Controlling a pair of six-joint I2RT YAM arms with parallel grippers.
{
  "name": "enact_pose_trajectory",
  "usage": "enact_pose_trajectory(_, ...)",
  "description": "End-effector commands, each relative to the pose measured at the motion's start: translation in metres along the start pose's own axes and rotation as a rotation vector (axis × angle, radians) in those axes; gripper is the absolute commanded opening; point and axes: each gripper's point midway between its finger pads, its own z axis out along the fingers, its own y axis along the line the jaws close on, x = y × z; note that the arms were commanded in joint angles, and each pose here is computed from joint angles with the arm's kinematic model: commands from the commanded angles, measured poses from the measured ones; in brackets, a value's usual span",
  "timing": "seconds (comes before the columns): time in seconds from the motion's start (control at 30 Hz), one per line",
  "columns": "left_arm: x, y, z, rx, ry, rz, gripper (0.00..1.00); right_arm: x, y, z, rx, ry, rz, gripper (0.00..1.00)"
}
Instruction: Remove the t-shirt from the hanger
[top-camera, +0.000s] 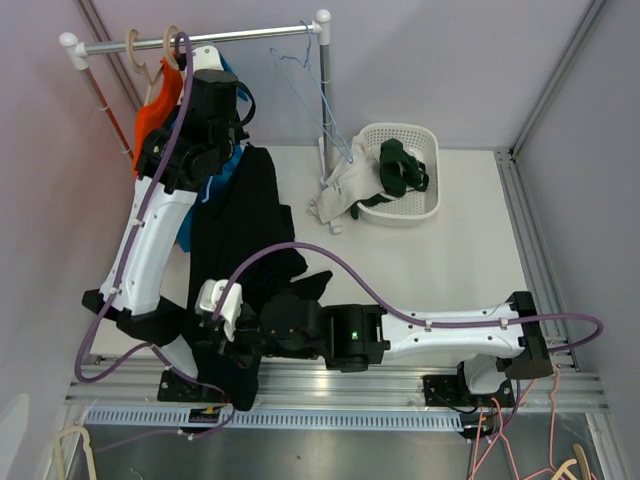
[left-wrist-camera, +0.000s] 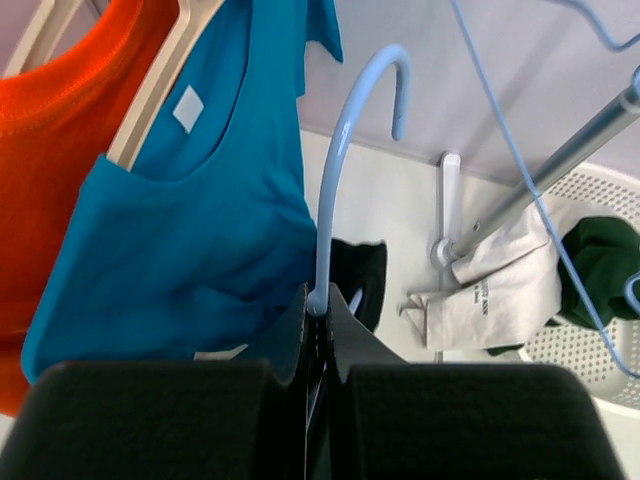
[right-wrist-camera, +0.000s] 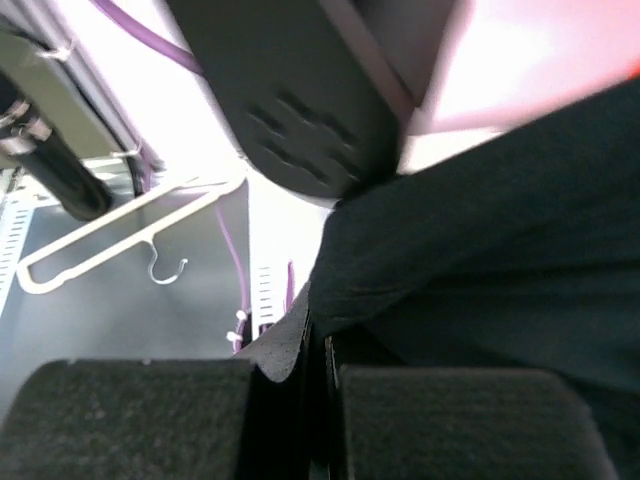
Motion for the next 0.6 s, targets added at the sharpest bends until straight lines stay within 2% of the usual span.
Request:
enact_pose_trajectory(0.0, -0.071, -0.014, 0.002, 0.051, -0.215, -0.18, 0.01, 0.034, 0.111, -0.029, -0.383, 0.2, -0.114, 0.0)
enact_pose_trajectory(0.07, -0.059, -0.02, 0.016, 0.047, -0.18, -0.161, 0.0, 0.028, 0.125, -0.032, -0.428, 0.208, -0.174, 0.0)
enact_pose_trajectory(0.1, -0.057, -0.02, 0.019, 0.047, -0.175, -0.163, 0.0, 0.04, 0.137, -0.035, -0.467, 0.251, -0.191, 0.0)
enact_pose_trajectory(0.2, -0.052, -0.027, 0.03, 0.055, -0.161, -0.158, 0.01, 0.045, 0.17, -0.054, -0.623, 0.271, -0.226, 0.0)
enact_pose_trajectory(0.33, -0.049, -0.028, 0.038, 0.036, -0.154, -0.132, 0.01, 0.059, 0.192, -0.072, -0.707, 0.346, -0.293, 0.0)
enact_pose_trajectory(0.43, -0.044, -0.027, 0.044, 0.034, -0.136, -0.13, 0.0, 0.066, 0.198, -0.078, -0.703, 0.392, -0.322, 0.0)
enact_pose_trajectory(0.57, -0.06, -0.022, 0.026, 0.07, -0.168, -0.156, 0.01, 0.083, 0.172, -0.075, -0.595, 0.428, -0.292, 0.0)
